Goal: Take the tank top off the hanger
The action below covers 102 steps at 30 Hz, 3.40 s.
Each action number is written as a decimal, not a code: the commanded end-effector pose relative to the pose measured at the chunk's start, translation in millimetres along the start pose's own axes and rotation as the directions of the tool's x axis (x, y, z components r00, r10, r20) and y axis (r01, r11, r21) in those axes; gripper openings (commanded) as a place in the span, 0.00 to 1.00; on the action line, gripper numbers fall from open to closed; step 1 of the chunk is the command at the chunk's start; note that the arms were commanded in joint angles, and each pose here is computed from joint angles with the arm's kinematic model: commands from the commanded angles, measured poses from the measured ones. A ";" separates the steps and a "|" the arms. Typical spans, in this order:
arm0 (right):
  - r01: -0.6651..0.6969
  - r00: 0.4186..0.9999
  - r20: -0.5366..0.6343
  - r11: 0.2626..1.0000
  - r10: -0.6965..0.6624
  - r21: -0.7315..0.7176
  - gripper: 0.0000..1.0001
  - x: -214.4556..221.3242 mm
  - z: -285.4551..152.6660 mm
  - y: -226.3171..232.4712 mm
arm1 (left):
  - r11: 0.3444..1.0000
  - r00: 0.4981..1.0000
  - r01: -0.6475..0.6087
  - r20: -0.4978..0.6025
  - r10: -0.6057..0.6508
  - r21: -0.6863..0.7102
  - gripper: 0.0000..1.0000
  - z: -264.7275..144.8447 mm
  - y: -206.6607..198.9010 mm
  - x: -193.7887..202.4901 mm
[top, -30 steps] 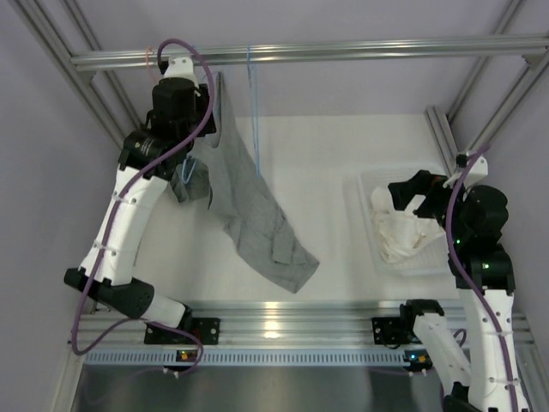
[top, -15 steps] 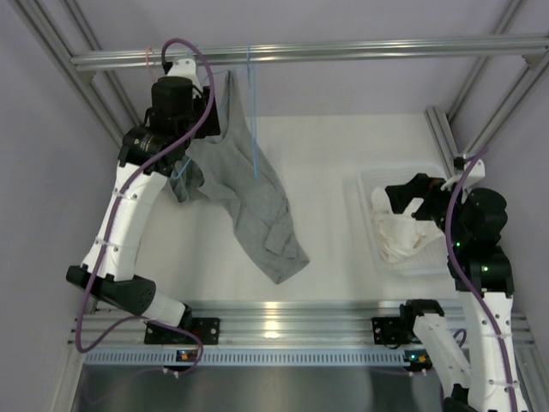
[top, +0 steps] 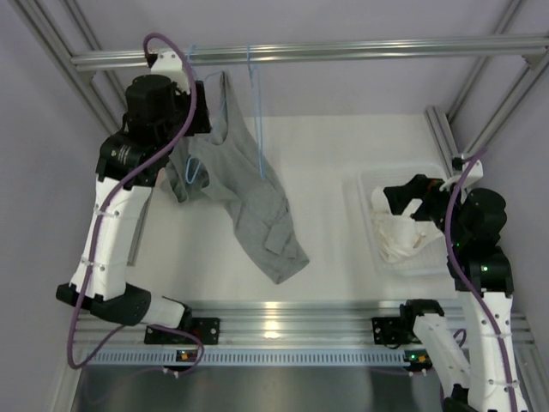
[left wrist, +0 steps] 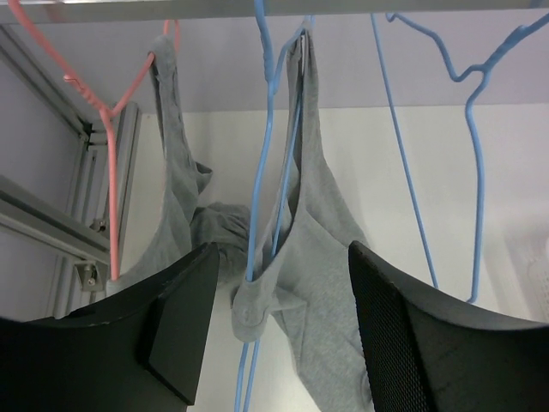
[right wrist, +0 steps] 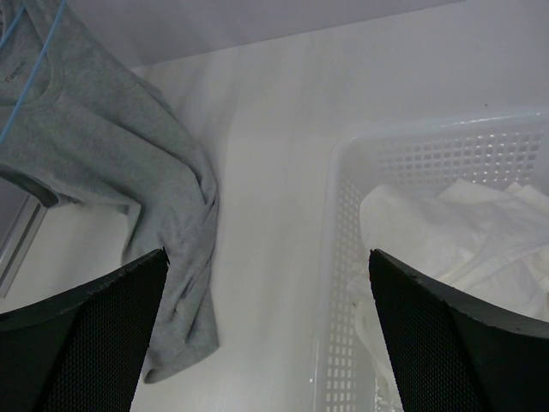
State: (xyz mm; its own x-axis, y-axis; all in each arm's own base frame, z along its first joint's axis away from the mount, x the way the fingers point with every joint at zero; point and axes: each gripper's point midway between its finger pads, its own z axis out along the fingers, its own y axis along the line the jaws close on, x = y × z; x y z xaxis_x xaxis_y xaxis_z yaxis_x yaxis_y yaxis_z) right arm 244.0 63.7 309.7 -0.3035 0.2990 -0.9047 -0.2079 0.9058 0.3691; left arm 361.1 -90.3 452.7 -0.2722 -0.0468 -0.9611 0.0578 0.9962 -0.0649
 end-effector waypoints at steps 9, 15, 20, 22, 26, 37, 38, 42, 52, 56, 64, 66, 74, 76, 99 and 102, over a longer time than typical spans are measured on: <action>0.043 0.997 0.060 0.998 -0.039 -0.052 0.98 -13.9 -2.7 11.5 | 0.999 0.996 -0.018 -0.086 0.015 -0.029 0.39 63.1 9.8 24.9; 0.042 0.997 0.067 0.997 -0.038 -0.059 0.97 -13.3 -2.1 12.1 | 1.000 0.999 -0.005 -0.042 0.004 -0.018 0.19 52.9 9.8 14.4; 0.045 0.997 0.072 0.997 -0.040 -0.067 0.97 -14.1 -2.7 13.6 | 1.000 1.000 0.010 -0.001 -0.010 0.013 0.00 44.2 4.7 2.0; 0.047 0.996 0.077 0.996 -0.042 -0.070 0.97 -15.2 -3.4 14.5 | 1.000 1.000 0.020 0.012 -0.021 0.022 0.00 40.9 3.3 -1.8; 0.047 0.996 0.076 0.996 -0.041 -0.070 0.97 -15.1 -2.6 14.2 | 0.999 0.997 0.035 0.061 -0.037 0.019 0.00 29.8 5.6 -13.9; 0.106 0.993 0.090 0.879 -0.072 -0.465 0.97 -15.1 -25.5 89.9 | 0.983 0.990 0.140 0.001 -0.141 0.119 0.00 -25.1 -2.0 25.5; 0.060 0.997 0.067 0.833 -0.027 -0.550 0.96 -14.0 -33.6 106.6 | 0.983 0.989 0.145 -0.058 -0.139 0.113 0.00 -23.5 -1.1 52.0; 0.139 0.986 0.167 0.598 -0.009 -0.789 0.95 -42.0 -83.4 170.5 | 0.969 0.983 0.182 -0.053 -0.176 0.166 0.00 -77.3 2.8 80.9; 0.250 0.950 0.100 0.532 -0.295 -0.809 0.89 3.8 -52.0 308.4 | 0.927 0.972 0.225 -0.128 -0.195 0.300 0.00 -187.2 2.9 140.7; 0.301 0.928 0.118 0.528 -0.352 -0.794 0.84 16.9 -34.3 355.5 | 0.926 0.967 0.225 -0.185 -0.174 0.303 0.00 -211.3 7.0 164.2; 0.475 0.846 0.131 0.619 -0.517 -0.626 0.74 55.6 49.0 371.1 | 0.885 0.966 0.239 -0.188 -0.176 0.399 0.00 -234.4 -3.7 179.6; 0.501 0.823 0.123 0.608 -0.554 -0.616 0.70 69.2 61.8 370.4 | 0.874 0.967 0.239 -0.188 -0.174 0.423 0.00 -234.7 -8.1 177.8; 0.530 0.803 0.109 0.619 -0.586 -0.580 0.57 74.6 89.0 362.7 | 0.873 0.971 0.224 -0.175 -0.163 0.434 0.00 -232.5 -9.8 172.6; 0.538 0.797 0.102 0.624 -0.595 -0.567 0.56 77.1 94.9 358.6 | 0.875 0.972 0.222 -0.166 -0.165 0.430 0.00 -233.3 -8.6 170.3; 0.457 0.827 0.044 0.626 -0.560 -0.631 0.00 93.7 101.9 360.3 | 0.863 0.978 0.207 -0.120 -0.171 0.461 0.00 -240.6 -12.1 151.6; 0.458 0.836 0.054 0.640 -0.546 -0.617 0.00 85.9 101.5 360.0 | 0.870 0.979 0.202 -0.118 -0.167 0.449 0.00 -238.6 -9.9 152.6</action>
State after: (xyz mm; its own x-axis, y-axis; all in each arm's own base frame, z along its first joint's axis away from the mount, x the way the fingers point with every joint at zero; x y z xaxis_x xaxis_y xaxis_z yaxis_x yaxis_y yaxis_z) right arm 232.1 445.8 316.6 -0.1054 -0.3013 -0.9477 -0.8509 0.5205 -0.0709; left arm 84.2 -85.4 353.1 -0.4368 -0.1965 -0.8778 0.3894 0.8384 -0.3814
